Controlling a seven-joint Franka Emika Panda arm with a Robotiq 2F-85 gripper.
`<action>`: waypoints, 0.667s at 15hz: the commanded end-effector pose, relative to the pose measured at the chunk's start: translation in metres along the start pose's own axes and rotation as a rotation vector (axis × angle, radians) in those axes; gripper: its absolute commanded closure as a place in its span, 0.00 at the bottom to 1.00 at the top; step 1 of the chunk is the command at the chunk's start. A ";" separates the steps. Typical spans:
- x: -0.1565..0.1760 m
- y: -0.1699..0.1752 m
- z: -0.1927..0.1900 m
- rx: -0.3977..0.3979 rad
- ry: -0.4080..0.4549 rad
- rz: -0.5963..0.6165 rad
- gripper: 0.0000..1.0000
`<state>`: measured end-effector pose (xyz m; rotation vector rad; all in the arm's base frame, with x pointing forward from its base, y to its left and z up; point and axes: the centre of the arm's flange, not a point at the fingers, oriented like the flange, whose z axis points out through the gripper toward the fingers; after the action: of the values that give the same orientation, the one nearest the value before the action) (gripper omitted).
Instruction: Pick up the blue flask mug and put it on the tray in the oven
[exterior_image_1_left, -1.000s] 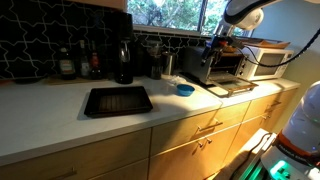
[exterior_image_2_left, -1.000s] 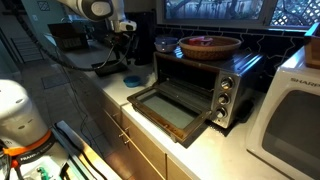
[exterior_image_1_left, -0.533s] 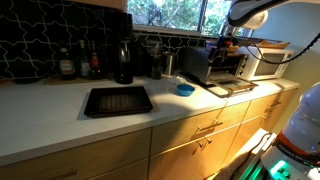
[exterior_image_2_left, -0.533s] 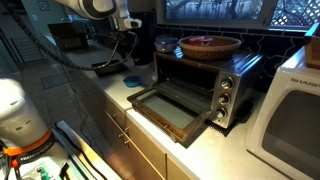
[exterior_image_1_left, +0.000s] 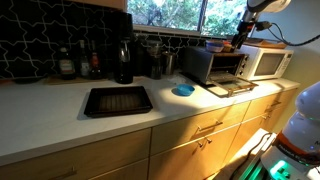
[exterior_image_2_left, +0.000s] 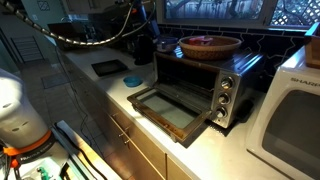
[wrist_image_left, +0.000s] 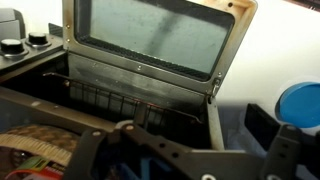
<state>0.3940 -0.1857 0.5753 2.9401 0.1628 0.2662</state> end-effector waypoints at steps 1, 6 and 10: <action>0.004 0.034 -0.031 -0.003 0.037 -0.110 0.00; -0.001 0.029 -0.033 -0.015 0.060 -0.085 0.00; 0.007 0.026 -0.029 -0.005 0.067 -0.082 0.00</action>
<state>0.3918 -0.2068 0.6107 2.9035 0.2968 0.3357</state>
